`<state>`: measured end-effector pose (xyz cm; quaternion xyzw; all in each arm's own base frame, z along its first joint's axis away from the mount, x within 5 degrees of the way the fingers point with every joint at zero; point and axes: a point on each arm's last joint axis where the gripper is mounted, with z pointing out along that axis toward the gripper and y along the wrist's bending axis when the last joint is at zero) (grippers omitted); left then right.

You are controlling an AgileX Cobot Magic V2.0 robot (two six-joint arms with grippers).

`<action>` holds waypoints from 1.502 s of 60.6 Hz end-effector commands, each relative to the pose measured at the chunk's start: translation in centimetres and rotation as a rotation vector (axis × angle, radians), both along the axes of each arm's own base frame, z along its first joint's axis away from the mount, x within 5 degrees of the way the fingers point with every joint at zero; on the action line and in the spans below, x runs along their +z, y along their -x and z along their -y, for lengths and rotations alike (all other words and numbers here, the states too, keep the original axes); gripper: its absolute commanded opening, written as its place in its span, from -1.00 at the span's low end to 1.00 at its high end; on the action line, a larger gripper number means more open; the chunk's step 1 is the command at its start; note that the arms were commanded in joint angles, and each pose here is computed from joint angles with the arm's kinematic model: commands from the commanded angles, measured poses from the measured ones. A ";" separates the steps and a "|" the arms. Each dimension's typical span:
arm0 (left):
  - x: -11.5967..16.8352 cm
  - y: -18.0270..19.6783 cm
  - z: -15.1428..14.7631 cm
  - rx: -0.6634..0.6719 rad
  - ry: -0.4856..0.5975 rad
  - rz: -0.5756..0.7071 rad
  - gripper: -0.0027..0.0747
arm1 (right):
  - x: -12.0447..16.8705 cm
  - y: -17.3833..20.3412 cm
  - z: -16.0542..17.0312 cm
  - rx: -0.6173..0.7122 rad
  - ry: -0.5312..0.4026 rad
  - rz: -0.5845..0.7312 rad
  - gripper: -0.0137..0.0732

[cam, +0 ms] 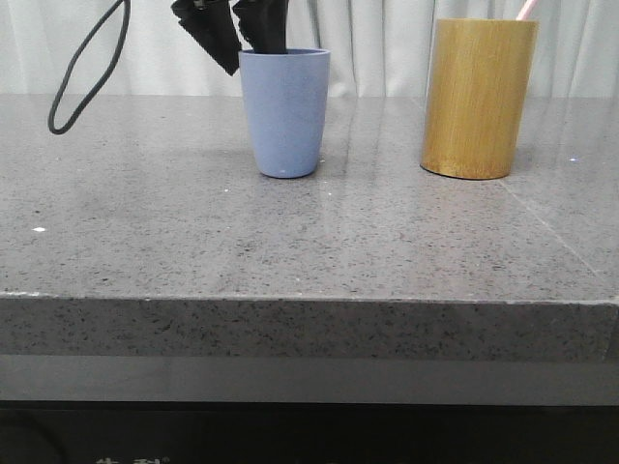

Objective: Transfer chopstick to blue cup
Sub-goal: 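Lift the blue cup and set it down beside the bamboo holder, then open the left gripper and withdraw it from the cup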

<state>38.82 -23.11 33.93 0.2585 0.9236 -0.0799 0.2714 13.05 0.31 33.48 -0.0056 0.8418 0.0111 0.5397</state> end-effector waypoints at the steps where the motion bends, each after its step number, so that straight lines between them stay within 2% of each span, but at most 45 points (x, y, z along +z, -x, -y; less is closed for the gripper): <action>1: 4.7 1.4 -0.5 -0.008 0.077 0.131 0.07 | 1.6 -0.3 0.1 -0.003 0.016 0.096 0.65; 21: 9.2 3.1 -1.7 -0.003 0.070 0.148 0.07 | 1.6 -0.3 0.1 -0.003 0.016 0.103 0.65; 34: 13.0 6.0 -3.5 -0.002 0.125 0.240 0.07 | 1.6 -0.3 0.1 -0.003 0.016 0.102 0.65; 41: 14.1 8.1 -4.7 -0.002 0.155 0.291 0.07 | 1.6 -0.3 0.1 -0.003 0.016 0.102 0.65; 54: 12.9 12.5 -7.4 0.010 0.221 0.379 0.07 | 1.7 -0.3 0.1 -0.003 0.016 0.106 0.65; 59: 12.0 14.4 -8.5 0.010 0.251 0.428 0.07 | 1.7 -0.4 0.1 -0.003 0.016 0.107 0.65; 74: 8.4 19.6 -11.3 0.015 0.334 0.471 0.07 | 1.7 -0.3 0.1 -0.003 0.010 0.106 0.65; 91: 5.4 23.4 -13.5 0.025 0.397 0.517 0.07 | 2.1 -1.6 -0.3 0.002 -0.087 0.098 0.65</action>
